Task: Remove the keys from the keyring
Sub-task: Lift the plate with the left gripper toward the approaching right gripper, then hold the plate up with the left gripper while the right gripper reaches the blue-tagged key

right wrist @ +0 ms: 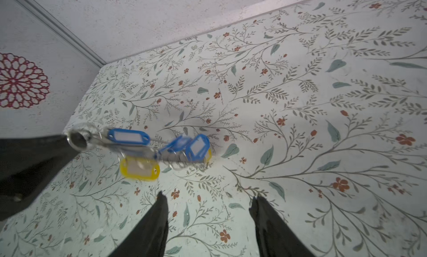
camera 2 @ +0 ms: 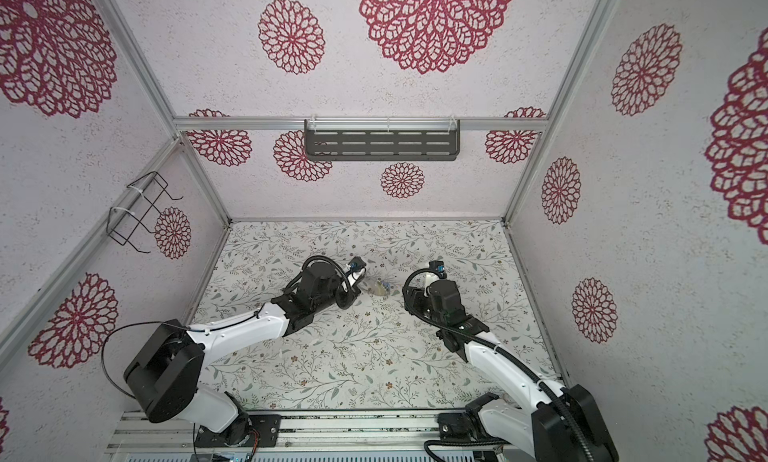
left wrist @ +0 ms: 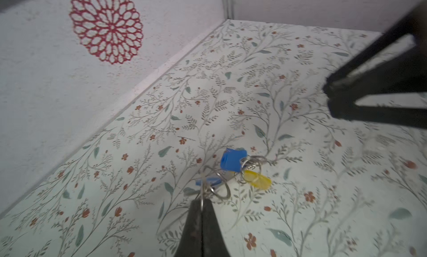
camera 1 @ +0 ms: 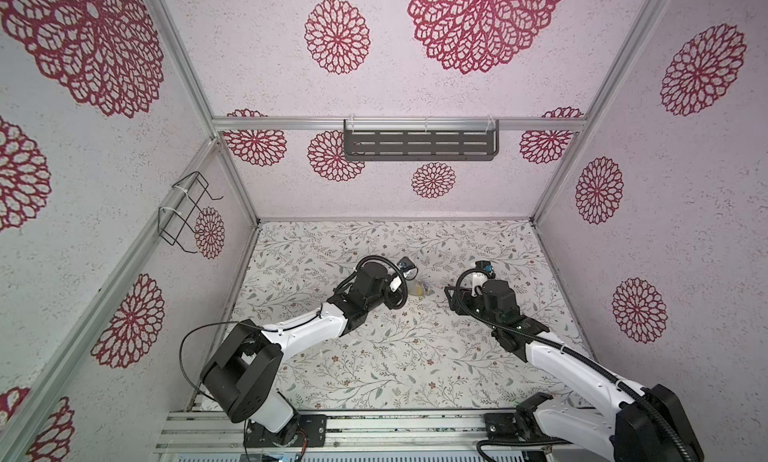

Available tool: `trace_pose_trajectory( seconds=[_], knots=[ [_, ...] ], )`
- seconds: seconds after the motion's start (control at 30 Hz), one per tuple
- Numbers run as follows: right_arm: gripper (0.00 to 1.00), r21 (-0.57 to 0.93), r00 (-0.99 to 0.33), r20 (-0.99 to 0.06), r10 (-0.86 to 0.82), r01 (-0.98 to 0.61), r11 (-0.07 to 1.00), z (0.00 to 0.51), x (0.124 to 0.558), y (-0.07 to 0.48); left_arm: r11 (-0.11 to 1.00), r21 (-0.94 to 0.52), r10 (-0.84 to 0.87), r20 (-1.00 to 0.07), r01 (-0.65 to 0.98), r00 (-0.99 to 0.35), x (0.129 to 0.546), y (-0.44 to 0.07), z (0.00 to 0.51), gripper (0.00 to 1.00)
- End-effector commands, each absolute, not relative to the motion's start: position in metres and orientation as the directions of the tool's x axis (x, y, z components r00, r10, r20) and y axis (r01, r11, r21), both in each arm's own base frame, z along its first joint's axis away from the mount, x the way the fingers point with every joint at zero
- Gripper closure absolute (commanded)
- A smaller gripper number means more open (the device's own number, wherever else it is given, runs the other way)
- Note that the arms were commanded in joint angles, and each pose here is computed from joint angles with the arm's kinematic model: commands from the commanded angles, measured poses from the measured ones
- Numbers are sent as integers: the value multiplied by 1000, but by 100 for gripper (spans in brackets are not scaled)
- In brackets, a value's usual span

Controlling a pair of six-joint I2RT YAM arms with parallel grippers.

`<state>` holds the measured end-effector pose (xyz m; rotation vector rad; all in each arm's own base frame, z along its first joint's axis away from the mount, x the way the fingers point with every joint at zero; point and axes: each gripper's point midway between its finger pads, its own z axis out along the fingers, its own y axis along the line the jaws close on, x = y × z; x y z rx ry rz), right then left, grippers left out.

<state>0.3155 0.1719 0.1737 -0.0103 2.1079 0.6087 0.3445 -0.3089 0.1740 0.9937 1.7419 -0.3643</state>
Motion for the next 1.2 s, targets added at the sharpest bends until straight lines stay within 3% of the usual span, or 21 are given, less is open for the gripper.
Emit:
trace_pose_trajectory(
  seconds=[0.0, 0.27, 0.47, 1.17],
  knots=[
    [38, 441, -545, -808, 224, -306, 844, 211, 309, 180, 448, 206, 220, -969, 870, 116, 325, -323, 249, 100],
    [51, 491, -528, -820, 220, -451, 745, 255, 286, 199, 283, 197, 128, -978, 939, 167, 297, -324, 271, 100],
    [51, 495, -501, -839, 215, -537, 682, 274, 275, 212, 208, 168, 33, -986, 964, 165, 282, -325, 290, 100],
    [43, 442, -473, -871, 135, -631, 638, 279, 271, 245, 212, 41, -71, -996, 976, 57, 288, -325, 302, 100]
  ],
)
